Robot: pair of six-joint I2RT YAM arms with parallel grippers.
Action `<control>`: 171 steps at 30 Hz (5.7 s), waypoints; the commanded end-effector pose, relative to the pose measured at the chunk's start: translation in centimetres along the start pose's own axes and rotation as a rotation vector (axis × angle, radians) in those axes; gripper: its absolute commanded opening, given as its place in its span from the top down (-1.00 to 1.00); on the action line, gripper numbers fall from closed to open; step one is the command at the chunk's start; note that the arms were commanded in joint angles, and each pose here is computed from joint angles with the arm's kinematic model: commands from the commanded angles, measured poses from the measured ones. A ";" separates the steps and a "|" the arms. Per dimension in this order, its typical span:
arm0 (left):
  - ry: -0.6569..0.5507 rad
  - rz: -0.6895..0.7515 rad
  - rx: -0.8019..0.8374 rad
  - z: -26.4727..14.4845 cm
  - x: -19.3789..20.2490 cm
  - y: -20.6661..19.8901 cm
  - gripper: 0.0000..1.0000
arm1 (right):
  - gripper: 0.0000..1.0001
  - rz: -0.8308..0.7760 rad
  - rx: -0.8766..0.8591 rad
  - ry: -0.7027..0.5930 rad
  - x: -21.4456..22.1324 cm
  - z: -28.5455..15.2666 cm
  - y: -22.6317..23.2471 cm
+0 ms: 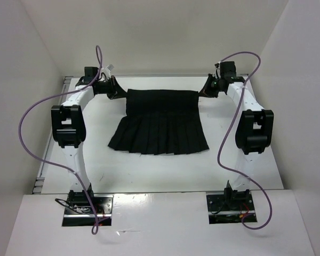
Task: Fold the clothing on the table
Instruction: Flatten the skirt out, then fold the skirt
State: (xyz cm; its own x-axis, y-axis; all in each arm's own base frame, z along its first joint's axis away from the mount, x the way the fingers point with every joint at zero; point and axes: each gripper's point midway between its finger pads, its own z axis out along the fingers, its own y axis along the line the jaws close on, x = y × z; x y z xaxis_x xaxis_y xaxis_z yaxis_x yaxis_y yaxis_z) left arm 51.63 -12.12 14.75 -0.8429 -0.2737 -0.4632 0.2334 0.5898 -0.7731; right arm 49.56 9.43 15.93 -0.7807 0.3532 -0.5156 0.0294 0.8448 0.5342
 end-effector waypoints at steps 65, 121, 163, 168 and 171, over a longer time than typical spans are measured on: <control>0.229 -0.200 -0.256 -2.2 18.1 -0.6 0.84 | -0.21 0.030 0.365 0.199 10.9 -1.8 -2.0; 0.467 0.122 0.012 7.2 17.3 -8.7 0.51 | 1.00 0.060 0.252 0.356 17.5 -2.2 -2.8; 0.305 0.046 -0.190 15.0 13.9 -8.9 0.03 | 1.00 -0.160 -0.236 0.301 11.6 -10.0 11.6; 0.135 0.037 -0.357 6.7 8.2 -5.7 -0.02 | 1.00 -0.171 -0.238 0.313 11.6 -9.3 11.8; 0.123 -0.003 -0.501 2.9 8.6 -0.9 0.05 | 1.00 -0.188 -0.241 0.319 11.9 -9.0 12.4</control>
State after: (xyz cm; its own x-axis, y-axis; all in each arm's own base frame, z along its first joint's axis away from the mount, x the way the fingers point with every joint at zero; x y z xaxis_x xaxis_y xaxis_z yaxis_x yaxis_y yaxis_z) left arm 47.07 -21.60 11.39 -0.9066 -0.1915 -0.3761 0.0676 0.8138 -0.5772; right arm 34.62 19.02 20.35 -0.9342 0.0632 -0.3512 -0.1738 0.7791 0.6023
